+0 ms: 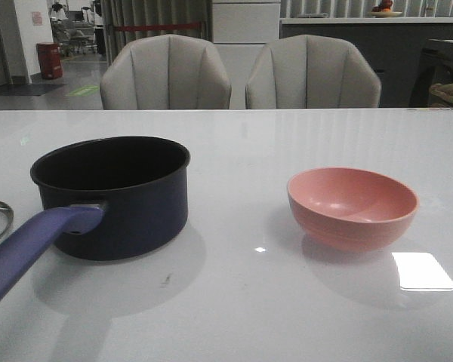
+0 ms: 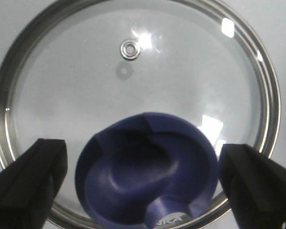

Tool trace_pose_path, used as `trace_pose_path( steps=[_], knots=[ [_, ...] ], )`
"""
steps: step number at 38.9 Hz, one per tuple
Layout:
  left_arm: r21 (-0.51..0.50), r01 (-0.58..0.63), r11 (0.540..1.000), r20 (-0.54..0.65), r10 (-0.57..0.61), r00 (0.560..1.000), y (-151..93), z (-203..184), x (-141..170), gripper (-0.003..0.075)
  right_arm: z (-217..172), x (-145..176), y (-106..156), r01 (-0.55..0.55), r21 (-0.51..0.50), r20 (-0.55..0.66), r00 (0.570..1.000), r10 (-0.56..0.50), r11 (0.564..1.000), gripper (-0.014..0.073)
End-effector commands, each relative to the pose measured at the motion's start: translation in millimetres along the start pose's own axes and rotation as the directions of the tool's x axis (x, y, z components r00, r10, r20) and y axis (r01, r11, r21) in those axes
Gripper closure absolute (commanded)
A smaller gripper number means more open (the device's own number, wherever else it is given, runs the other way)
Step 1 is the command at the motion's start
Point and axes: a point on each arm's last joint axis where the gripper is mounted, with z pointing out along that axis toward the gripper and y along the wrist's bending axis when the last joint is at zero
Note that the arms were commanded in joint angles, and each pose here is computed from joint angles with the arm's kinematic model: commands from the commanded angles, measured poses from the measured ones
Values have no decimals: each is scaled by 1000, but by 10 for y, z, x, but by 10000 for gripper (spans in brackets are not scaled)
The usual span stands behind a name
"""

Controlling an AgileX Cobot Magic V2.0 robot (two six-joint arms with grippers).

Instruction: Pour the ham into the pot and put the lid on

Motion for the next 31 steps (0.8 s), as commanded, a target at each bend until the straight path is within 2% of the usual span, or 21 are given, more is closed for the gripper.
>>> trace_pose_path(
  steps=[1,4,7,13,17,19,31],
  knots=[
    [25,1,1000,78,-3,997,-36,-242,-38,64,-14,-159,-11,4,16,95,995,-5,1000,426],
    [25,1,1000,78,-3,997,-36,-242,-38,73,-14,-159,-11,4,16,95,995,-5,1000,426],
    [25,1,1000,78,-3,997,-36,-242,-38,122,-14,-159,-11,4,16,95,995,-5,1000,426],
    [25,1,1000,80,-3,997,-37,-243,-40,349,-14,-159,-11,4,16,95,995,-5,1000,426],
    [26,0,1000,89,-2,996,-42,-264,-57,461,-14,-159,-11,4,16,95,995,-5,1000,426],
    [27,-1,1000,92,-1,996,-46,-284,-69,492,-14,-159,-11,4,16,95,995,-5,1000,426],
    [31,-7,999,99,4,995,-70,-401,-123,503,-14,-159,-11,4,16,95,995,-5,1000,426]
  ],
)
